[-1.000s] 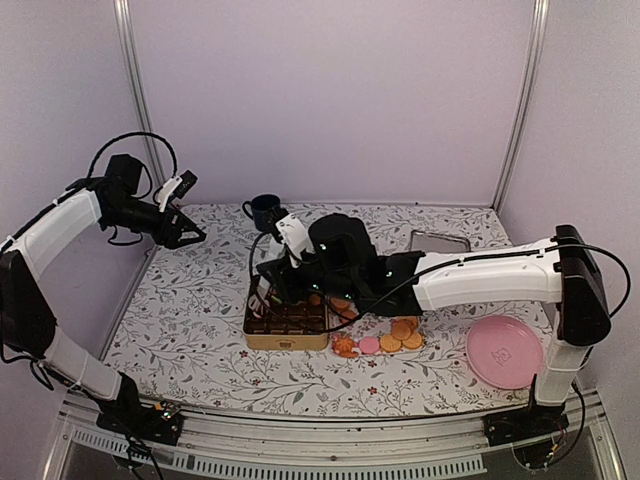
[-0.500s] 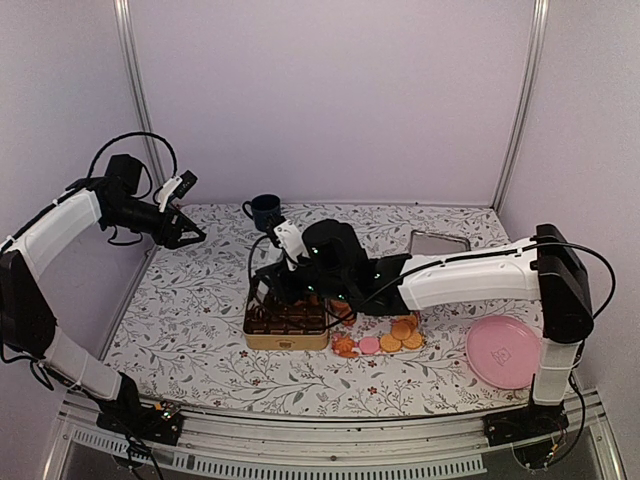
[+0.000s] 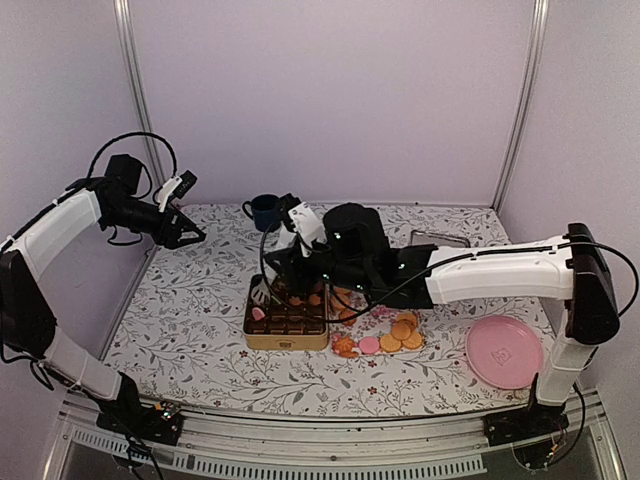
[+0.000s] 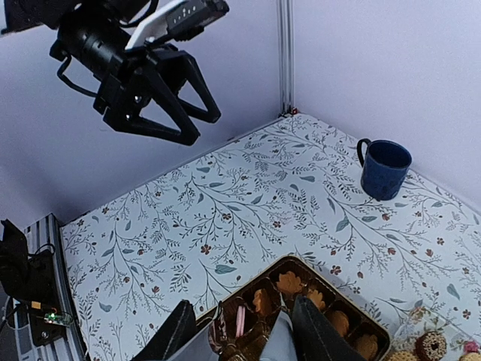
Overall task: Pack the cookies
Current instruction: Adjust the fake cookies in the empty pocket of the box, then pick up the fake cookies from the plate.
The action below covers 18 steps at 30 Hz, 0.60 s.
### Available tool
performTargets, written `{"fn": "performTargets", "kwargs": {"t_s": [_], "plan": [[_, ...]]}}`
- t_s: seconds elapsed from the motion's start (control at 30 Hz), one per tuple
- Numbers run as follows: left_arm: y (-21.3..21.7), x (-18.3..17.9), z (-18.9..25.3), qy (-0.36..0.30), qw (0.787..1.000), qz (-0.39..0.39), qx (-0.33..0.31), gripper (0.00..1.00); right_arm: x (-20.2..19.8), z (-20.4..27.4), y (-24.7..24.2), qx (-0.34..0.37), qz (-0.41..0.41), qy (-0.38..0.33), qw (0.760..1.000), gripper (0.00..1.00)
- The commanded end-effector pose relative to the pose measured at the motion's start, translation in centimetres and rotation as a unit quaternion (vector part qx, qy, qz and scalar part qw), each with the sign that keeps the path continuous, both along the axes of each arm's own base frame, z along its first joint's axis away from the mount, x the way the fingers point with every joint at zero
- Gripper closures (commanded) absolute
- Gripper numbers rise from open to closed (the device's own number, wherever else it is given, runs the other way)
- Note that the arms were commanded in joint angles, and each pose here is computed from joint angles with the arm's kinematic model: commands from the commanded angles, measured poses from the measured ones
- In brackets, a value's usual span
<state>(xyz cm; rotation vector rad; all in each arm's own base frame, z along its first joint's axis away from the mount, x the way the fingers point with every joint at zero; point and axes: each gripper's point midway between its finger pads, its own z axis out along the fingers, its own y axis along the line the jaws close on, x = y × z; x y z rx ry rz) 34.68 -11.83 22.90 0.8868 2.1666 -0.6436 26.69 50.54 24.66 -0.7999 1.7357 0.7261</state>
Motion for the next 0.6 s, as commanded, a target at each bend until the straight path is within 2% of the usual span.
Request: {"fn": "performTargets", "kwargs": {"t_s": [0.0,0.3,0.57], "plan": [[0.3,-0.4,0.9,-0.016,1.0,-0.001,0.001,0.36,0.5,6.2,-4.7,0.039,-0.043,-0.047,0.997,0.57],[0.3,-0.4,0.8,-0.012,1.0,-0.003,0.001,0.35,-0.1,1.0,-16.5,-0.041,-0.146,-0.01,0.988,0.57],[0.0,-0.3,0.6,-0.003,1.0,-0.008,-0.005,0.34,-2.5,-3.0,-24.7,-0.068,-0.218,0.037,0.973,0.56]]}}
